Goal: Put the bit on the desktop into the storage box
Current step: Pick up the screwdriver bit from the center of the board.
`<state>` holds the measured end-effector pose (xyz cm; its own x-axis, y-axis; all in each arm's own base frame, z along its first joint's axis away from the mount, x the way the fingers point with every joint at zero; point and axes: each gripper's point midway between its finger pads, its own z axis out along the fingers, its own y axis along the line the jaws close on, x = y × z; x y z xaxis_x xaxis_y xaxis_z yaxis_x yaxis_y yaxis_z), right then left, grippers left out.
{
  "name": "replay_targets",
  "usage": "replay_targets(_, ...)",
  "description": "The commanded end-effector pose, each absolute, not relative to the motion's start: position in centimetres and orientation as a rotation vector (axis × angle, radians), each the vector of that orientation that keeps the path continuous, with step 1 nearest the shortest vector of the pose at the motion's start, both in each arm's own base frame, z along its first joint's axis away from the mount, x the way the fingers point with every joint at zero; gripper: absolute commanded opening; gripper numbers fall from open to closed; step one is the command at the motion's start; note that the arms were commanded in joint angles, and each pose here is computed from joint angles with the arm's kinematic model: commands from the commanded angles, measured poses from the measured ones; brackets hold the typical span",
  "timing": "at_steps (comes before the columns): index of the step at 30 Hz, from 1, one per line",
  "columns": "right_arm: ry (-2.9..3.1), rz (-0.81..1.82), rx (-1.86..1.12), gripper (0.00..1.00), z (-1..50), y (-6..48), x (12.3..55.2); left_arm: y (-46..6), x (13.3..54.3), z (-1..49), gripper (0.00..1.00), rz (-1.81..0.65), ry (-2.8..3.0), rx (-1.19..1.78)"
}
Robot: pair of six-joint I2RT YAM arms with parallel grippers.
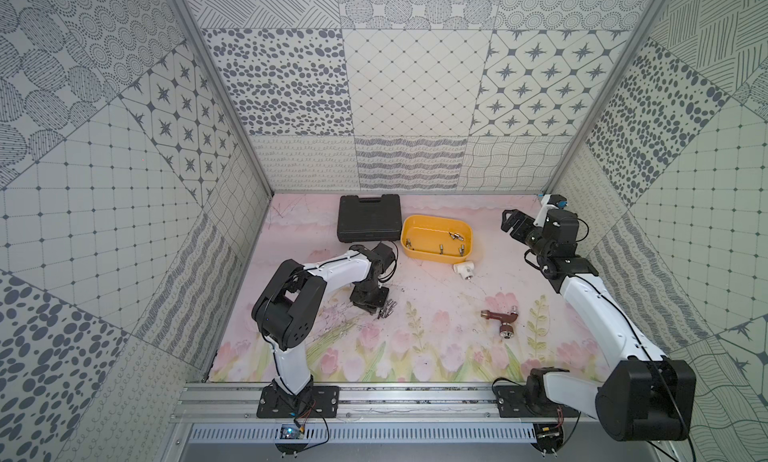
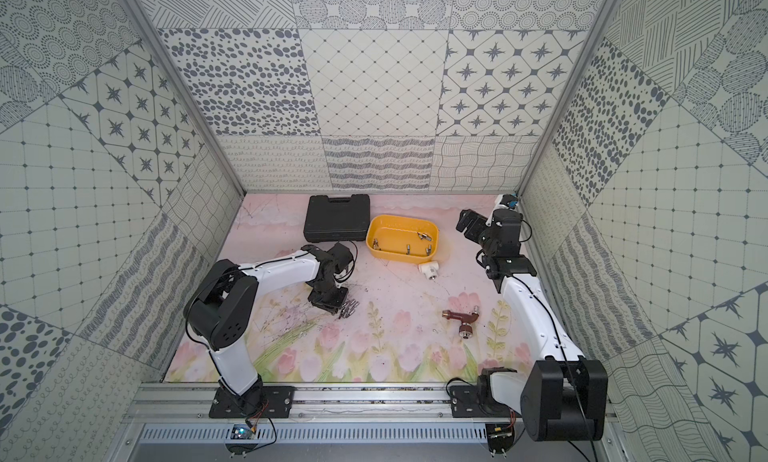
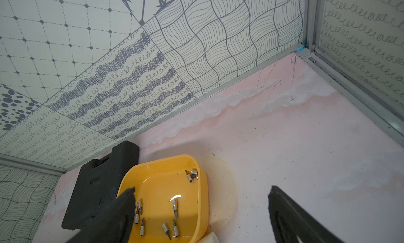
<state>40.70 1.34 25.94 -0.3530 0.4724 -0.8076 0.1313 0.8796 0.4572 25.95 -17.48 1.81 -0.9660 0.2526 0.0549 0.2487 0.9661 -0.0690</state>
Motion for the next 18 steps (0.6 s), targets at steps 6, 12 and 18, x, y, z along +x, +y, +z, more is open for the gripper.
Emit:
replay_targets(6,1.891,0.379,0.445,0.97,26.3,1.1,41.0,-17.9,26.4,4.6,0.13,0.109,-3.091,-0.432)
replay_targets(12,1.889,0.387,0.446,0.97,26.4,1.2,40.9,-18.7,27.9,7.5,0.12,0.160,-3.156,-0.468)
replay_targets(18,1.882,0.387,0.445,0.97,26.7,1.1,40.7,-19.9,30.1,10.5,0.12,0.205,-3.229,-0.508)
